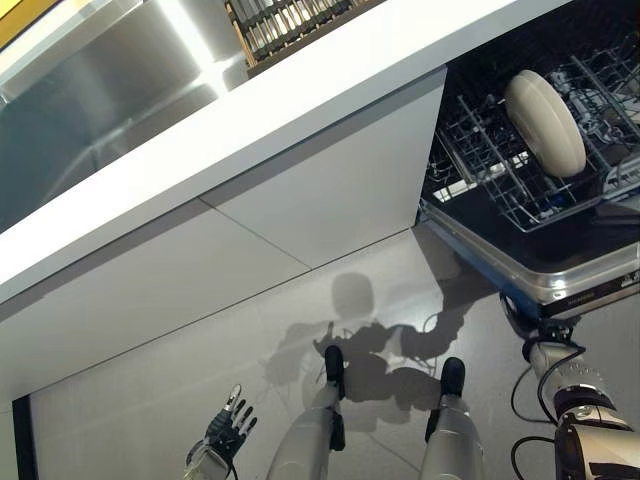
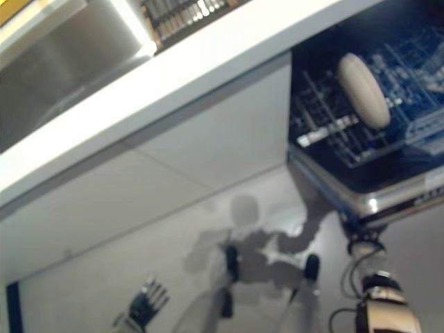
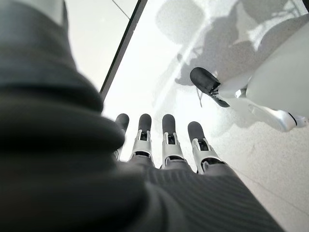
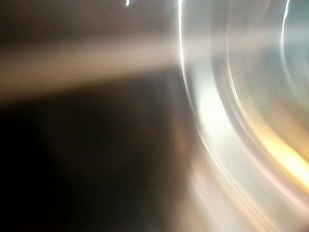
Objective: Take plates into dishwasher
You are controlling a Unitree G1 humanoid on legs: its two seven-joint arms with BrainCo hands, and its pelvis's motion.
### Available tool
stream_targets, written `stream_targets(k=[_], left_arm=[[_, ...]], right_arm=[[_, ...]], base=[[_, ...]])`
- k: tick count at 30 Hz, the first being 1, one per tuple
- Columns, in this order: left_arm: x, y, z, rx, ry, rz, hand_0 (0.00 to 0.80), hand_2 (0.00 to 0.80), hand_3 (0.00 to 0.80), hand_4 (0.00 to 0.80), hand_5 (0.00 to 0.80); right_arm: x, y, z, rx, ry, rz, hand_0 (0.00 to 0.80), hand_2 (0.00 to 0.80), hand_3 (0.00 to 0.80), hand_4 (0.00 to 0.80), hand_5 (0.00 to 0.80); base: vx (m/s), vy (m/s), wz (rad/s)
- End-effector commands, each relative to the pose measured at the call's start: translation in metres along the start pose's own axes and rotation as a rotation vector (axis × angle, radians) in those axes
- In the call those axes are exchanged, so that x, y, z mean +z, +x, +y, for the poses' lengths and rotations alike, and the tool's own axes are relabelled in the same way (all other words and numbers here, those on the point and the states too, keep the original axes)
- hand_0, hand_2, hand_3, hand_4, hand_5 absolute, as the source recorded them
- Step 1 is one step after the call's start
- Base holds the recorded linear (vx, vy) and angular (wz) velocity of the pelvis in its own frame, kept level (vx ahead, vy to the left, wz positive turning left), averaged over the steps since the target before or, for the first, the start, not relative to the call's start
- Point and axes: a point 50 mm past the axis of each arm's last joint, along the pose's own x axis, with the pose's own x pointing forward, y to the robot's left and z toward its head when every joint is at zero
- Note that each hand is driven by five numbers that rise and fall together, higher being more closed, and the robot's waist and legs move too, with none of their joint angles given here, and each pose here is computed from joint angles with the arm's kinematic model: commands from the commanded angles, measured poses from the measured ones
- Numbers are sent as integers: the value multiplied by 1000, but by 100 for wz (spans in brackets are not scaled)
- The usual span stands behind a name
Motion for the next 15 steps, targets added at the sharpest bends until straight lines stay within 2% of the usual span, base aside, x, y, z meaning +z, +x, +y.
stream_targets(k=[1, 6, 15], left_arm=[[10, 0, 3, 2, 72, 4, 0, 0, 0, 0, 0], [9, -2, 10, 11, 86, 24, 0, 0, 0, 0, 0], [12, -6, 22, 42, 118, 34, 0, 0, 0, 0, 0]], right_arm=[[-22, 17, 206, 680, -14, 37, 0, 0, 0, 0, 0], [-25, 16, 220, 675, -40, 18, 0, 0, 0, 0, 0], [-18, 23, 200, 551, -138, -20, 0, 0, 0, 0, 0]], base=[[63, 22, 1], [54, 15, 9], [52, 5, 13]])
